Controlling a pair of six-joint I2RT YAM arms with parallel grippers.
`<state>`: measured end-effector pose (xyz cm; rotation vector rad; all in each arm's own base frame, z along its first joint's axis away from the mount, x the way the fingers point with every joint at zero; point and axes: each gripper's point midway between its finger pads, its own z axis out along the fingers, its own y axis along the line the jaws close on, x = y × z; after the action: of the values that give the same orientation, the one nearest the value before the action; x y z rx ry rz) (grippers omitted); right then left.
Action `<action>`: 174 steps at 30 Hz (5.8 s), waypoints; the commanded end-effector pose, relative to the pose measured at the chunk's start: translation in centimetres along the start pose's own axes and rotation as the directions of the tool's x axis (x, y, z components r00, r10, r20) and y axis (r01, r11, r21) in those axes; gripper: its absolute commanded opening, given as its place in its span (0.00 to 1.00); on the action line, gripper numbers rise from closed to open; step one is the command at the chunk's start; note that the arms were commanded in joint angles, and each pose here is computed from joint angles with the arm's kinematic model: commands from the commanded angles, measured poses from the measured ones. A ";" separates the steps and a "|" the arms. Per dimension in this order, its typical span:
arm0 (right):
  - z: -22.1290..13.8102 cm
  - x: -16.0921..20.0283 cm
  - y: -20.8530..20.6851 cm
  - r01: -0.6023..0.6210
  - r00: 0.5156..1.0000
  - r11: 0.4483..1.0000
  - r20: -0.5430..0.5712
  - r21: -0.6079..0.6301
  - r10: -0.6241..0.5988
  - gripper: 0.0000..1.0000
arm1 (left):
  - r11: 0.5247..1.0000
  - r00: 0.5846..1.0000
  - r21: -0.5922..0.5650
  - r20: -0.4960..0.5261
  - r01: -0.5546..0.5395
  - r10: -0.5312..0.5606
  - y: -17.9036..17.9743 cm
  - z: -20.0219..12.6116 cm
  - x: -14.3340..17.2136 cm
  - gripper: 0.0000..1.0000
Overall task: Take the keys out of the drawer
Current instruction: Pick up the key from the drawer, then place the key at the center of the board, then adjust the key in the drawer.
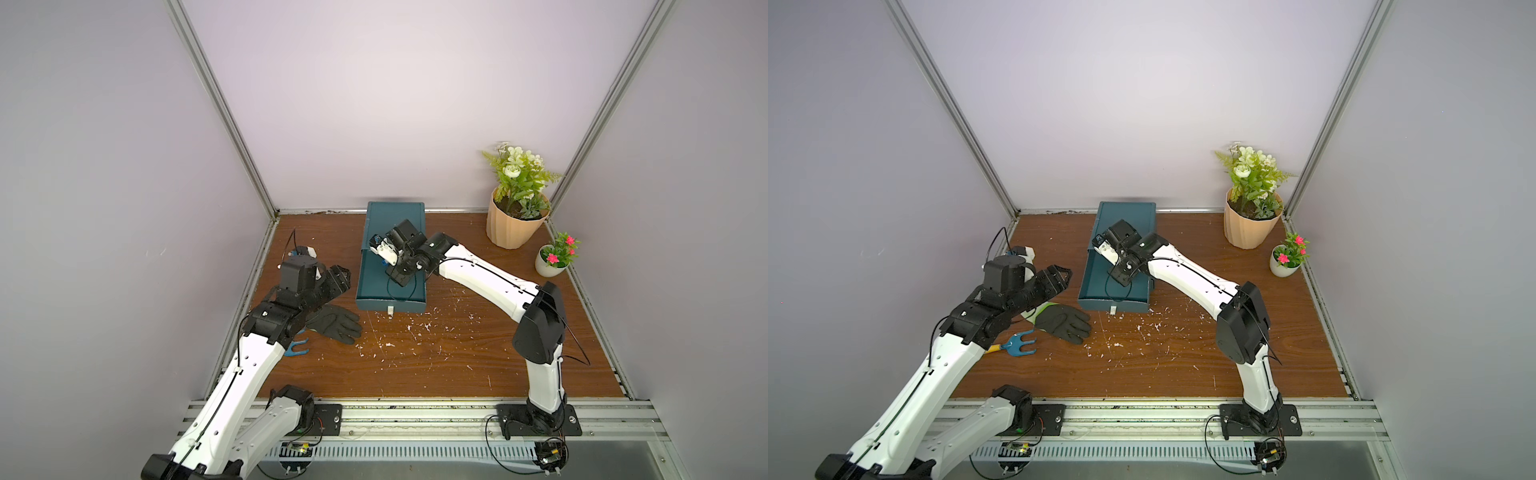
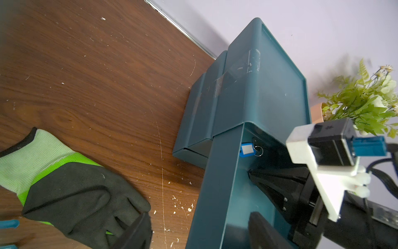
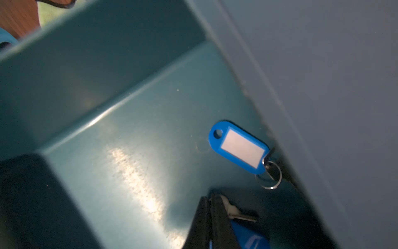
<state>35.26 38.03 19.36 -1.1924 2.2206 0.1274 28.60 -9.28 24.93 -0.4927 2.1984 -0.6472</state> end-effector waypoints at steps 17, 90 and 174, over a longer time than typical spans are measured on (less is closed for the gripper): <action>-6.7 -4.7 -0.2 0.010 0.985 1.000 0.171 -0.026 -0.006 0.03 | 0.998 0.994 -0.004 0.091 -0.055 0.055 -1.9 -1.4 -3.7 0.74; -17.7 17.7 -16.2 -0.744 0.660 0.647 0.329 0.166 0.675 0.00 | 0.686 0.799 0.495 0.030 -0.534 0.601 -29.7 5.9 5.9 0.72; -16.3 11.9 -20.6 -0.812 0.508 0.583 0.477 -0.011 0.717 0.32 | 0.678 0.769 0.395 0.134 -0.620 0.625 -28.7 3.8 3.5 0.87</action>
<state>38.71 9.25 26.46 0.1537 2.1591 0.4495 32.53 -37.92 36.06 0.5754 2.0105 -0.7582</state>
